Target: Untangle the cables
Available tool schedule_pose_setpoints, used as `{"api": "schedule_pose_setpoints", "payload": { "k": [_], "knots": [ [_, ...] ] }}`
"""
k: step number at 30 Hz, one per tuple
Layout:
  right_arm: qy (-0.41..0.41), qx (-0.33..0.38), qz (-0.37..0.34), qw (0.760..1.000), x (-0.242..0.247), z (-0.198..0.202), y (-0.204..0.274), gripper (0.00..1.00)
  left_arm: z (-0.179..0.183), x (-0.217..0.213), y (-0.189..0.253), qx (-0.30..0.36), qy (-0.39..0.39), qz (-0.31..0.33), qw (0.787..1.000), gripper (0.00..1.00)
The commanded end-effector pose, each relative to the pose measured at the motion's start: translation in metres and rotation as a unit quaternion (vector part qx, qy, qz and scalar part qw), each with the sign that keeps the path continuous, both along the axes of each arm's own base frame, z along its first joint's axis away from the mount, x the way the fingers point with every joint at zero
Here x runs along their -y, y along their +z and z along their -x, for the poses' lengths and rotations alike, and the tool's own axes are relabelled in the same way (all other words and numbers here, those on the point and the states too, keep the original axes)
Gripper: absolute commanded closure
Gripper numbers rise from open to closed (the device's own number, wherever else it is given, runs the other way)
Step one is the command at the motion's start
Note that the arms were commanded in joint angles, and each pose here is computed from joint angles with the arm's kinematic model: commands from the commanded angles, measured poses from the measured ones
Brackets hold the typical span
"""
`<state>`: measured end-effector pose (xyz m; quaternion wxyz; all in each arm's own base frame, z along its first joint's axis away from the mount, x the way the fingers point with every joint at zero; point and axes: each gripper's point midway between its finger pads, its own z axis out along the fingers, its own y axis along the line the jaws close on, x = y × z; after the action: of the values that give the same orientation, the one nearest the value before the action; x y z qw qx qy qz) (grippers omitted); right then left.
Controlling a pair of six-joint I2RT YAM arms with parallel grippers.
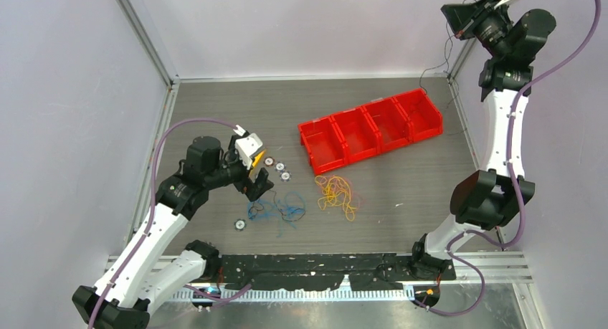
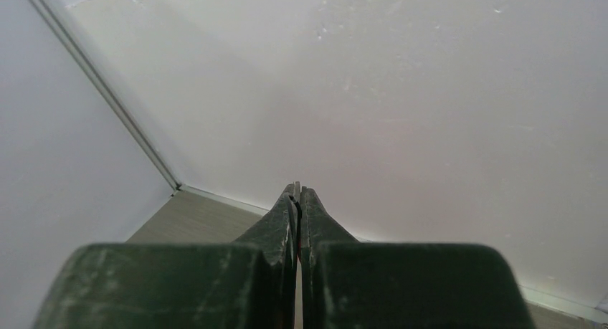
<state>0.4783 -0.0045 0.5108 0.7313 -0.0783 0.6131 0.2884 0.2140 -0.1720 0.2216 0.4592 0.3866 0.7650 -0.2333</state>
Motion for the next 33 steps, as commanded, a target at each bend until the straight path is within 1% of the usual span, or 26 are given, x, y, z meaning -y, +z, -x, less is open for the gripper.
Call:
{"api": "schedule_pose_setpoints", "payload": {
  "k": [1,5,7,8,9,12,15,17,26,31,33],
  "knots": [
    [-0.024,0.056,0.028,0.998,0.008,-0.001,0.024,0.95,-0.006,0.002,0.020,0.025,0.011,0.021,0.999,0.04],
    [-0.037,0.058,0.040,0.997,0.017,-0.013,0.018,0.95,-0.008,0.000,0.017,0.022,0.015,0.015,1.000,0.04],
    [-0.046,0.071,0.040,0.996,0.024,-0.014,0.030,0.95,-0.009,0.000,0.015,0.019,0.017,0.012,1.000,0.04],
    [-0.044,0.067,0.032,0.996,0.026,-0.017,0.030,0.95,-0.009,0.000,0.014,0.019,0.017,0.011,1.000,0.04],
    [-0.045,0.078,0.032,0.995,0.028,-0.014,0.042,0.95,-0.010,-0.001,0.013,0.019,0.016,0.008,1.000,0.04],
    [-0.039,0.084,0.017,0.996,0.032,-0.012,0.055,0.95,-0.011,0.000,0.010,0.018,0.014,0.004,1.000,0.04],
    [-0.043,0.106,0.020,0.993,0.034,-0.004,0.076,0.95,-0.012,0.000,0.008,0.018,0.013,0.003,1.000,0.04],
    [-0.047,0.110,0.022,0.993,0.037,-0.005,0.079,0.95,-0.013,0.000,0.008,0.017,0.014,0.003,1.000,0.04],
    [-0.060,0.064,0.010,0.996,0.052,-0.038,0.033,0.95,-0.015,0.000,0.011,0.021,0.019,0.002,1.000,0.04],
    [-0.065,0.029,-0.003,0.997,0.060,-0.060,-0.008,0.95,-0.016,0.000,0.014,0.022,0.020,0.005,1.000,0.03],
    [-0.062,0.016,-0.008,0.998,0.056,-0.068,-0.023,0.95,-0.017,0.001,0.013,0.021,0.021,0.006,1.000,0.03]
  ]
}}
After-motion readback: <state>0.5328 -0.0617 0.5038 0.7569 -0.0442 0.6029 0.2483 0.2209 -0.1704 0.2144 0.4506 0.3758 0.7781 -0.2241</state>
